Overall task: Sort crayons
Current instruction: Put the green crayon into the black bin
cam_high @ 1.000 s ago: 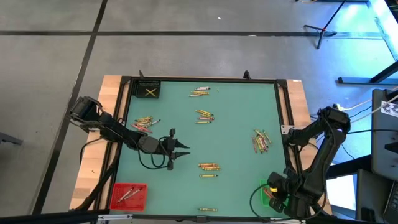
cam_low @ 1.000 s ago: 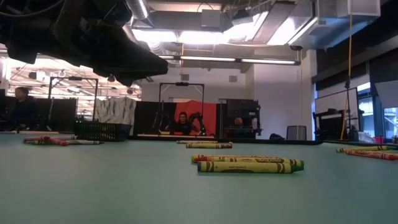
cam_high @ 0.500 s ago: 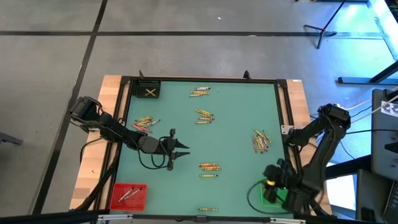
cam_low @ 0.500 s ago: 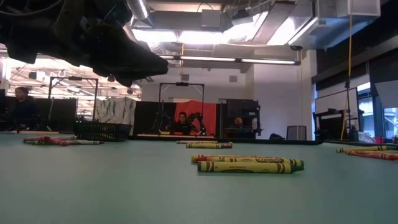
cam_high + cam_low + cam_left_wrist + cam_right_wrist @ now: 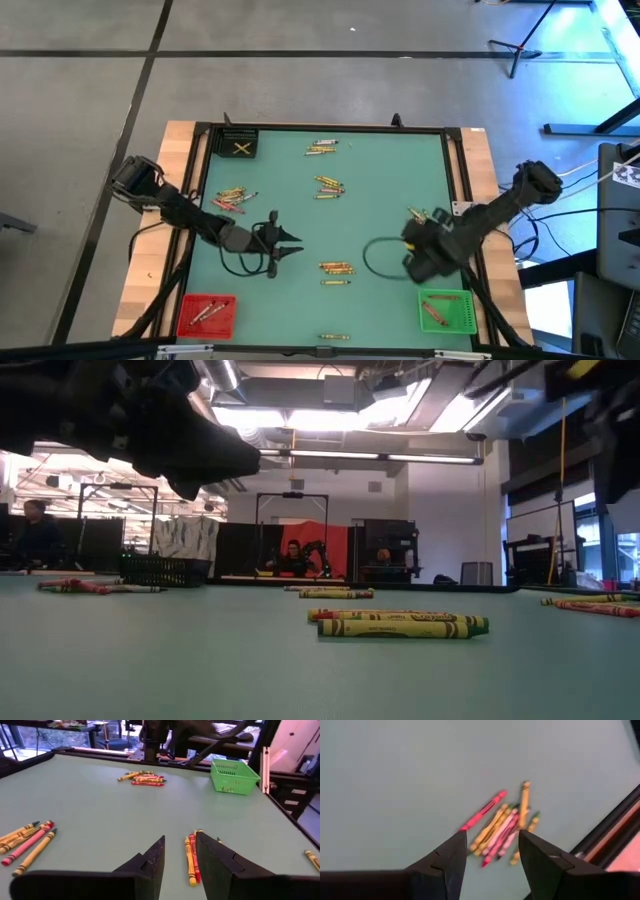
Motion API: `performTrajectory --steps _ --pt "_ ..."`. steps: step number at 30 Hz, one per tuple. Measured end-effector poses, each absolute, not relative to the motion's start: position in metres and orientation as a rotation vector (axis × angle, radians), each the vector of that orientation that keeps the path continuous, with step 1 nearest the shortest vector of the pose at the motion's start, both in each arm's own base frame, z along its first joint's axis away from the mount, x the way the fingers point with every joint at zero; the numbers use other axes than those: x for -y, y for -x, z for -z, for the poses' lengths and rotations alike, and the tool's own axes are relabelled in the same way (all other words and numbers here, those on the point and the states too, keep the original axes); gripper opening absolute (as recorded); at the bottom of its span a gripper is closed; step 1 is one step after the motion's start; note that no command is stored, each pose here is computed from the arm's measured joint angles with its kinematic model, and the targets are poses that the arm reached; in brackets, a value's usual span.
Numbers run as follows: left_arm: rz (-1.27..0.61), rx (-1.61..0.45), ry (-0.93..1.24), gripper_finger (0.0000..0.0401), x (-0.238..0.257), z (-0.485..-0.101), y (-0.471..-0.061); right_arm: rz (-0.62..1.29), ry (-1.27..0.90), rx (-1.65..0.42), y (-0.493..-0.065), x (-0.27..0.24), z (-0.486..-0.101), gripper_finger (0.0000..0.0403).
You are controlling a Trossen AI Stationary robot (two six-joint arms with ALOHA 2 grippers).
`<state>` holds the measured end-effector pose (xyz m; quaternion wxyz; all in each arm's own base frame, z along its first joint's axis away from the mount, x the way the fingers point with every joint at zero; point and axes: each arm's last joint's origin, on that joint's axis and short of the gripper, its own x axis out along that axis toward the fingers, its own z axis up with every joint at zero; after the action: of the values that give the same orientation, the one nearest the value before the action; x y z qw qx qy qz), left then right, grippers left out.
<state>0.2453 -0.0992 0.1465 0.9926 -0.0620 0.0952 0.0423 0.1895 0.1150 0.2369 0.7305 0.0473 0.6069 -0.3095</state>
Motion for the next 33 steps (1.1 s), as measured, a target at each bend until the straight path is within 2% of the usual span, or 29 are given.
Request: performTrajectory --steps 9,18,33 --pt "-0.098 -0.194 0.069 0.0094 0.097 -0.146 -0.246 0.668 -0.119 -1.563 -0.211 -0.047 -0.226 0.0177" --pt "-0.109 -0.159 -0.075 0.0094 0.09 -0.151 -0.249 0.663 -0.181 -1.68 -0.207 -0.012 -0.208 0.0177" --pt "-0.138 -0.18 -0.139 0.0094 0.08 -0.149 -0.253 0.561 -0.335 -1.615 -0.207 0.022 -0.169 0.0177"
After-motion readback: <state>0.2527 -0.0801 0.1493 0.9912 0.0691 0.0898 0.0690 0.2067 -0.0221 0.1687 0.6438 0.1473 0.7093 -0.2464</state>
